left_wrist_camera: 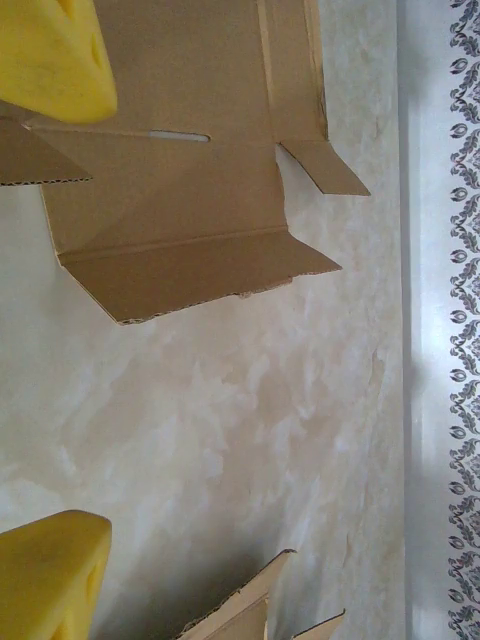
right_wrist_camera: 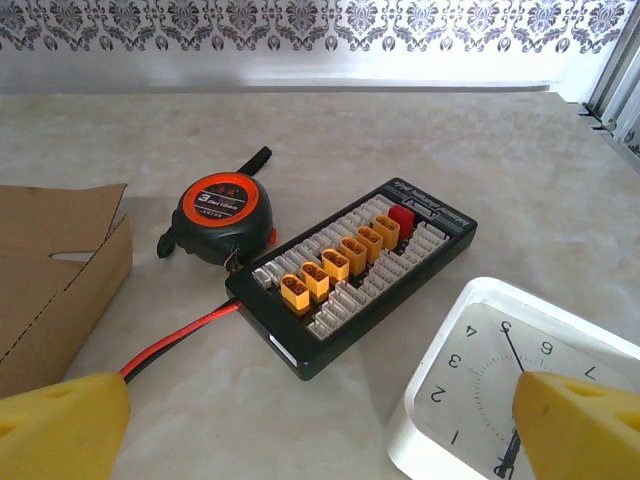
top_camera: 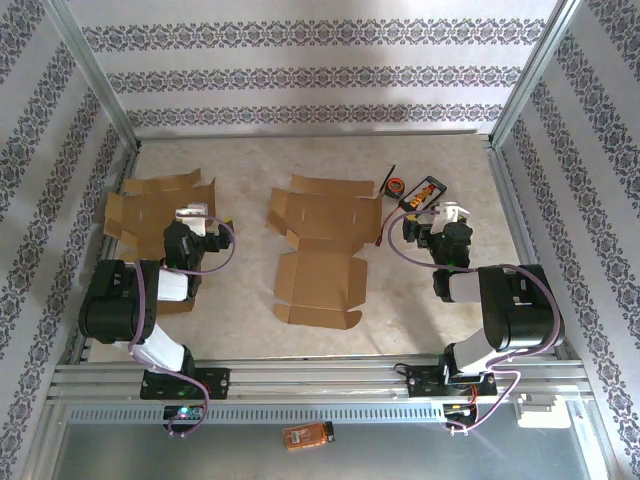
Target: Fold the paper box
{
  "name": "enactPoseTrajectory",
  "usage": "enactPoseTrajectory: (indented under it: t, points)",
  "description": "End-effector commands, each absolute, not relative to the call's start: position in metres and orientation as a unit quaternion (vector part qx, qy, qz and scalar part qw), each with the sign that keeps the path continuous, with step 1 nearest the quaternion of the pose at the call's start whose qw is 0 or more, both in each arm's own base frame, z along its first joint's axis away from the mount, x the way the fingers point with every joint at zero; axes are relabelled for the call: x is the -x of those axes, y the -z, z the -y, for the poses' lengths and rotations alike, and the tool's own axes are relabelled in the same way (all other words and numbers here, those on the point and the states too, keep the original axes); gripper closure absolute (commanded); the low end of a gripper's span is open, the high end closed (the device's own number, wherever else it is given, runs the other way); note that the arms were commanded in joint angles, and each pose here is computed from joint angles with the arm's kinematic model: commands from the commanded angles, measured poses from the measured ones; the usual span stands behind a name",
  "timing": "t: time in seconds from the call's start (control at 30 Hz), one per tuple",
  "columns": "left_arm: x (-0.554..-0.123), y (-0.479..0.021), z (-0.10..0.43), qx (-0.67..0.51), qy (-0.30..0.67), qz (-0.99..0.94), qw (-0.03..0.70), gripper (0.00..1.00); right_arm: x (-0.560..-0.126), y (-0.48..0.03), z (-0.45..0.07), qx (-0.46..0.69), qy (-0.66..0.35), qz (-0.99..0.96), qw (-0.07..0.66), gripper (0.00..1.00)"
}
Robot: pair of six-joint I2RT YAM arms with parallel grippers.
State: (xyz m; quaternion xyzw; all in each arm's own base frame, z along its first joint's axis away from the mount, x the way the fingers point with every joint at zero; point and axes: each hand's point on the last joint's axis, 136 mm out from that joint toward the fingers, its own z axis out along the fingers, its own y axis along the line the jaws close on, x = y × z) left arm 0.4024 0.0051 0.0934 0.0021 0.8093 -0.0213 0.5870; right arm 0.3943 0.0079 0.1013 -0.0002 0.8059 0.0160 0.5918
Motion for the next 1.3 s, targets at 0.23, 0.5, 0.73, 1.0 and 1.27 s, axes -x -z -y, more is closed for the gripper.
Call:
enactPoseTrajectory:
  t: [0.23,0.5,0.73,1.0,1.27]
  points:
    - [-0.4,-0.088,-0.006,0.004,0.02,-0.815,0.579,0.01,-0.399,-0.107,-0.002,-0.014,-0.012,-0.801,0.599,0.02]
    - [-0.398,-0.09,-0.006,0.001,0.019,-0.812,0.584,0.01,-0.4,-0.108,-0.003,-0.011,-0.014,-0.801,0.598,0.02]
    - [-0.378,-0.124,-0.013,0.02,0.004,-0.781,0.624,0.01,-0.385,-0.148,-0.004,-0.028,0.006,-0.812,0.583,0.02]
    - [-0.364,-0.197,0.013,0.175,0.14,-0.79,0.571,0.04,-0.394,-0.181,-0.099,-0.085,-0.189,-0.888,0.411,0.06]
    - [-0.328,-0.238,0.197,-0.021,0.362,-0.848,0.386,0.08,-0.45,-0.146,-0.125,-0.046,-0.126,-0.95,0.282,0.06]
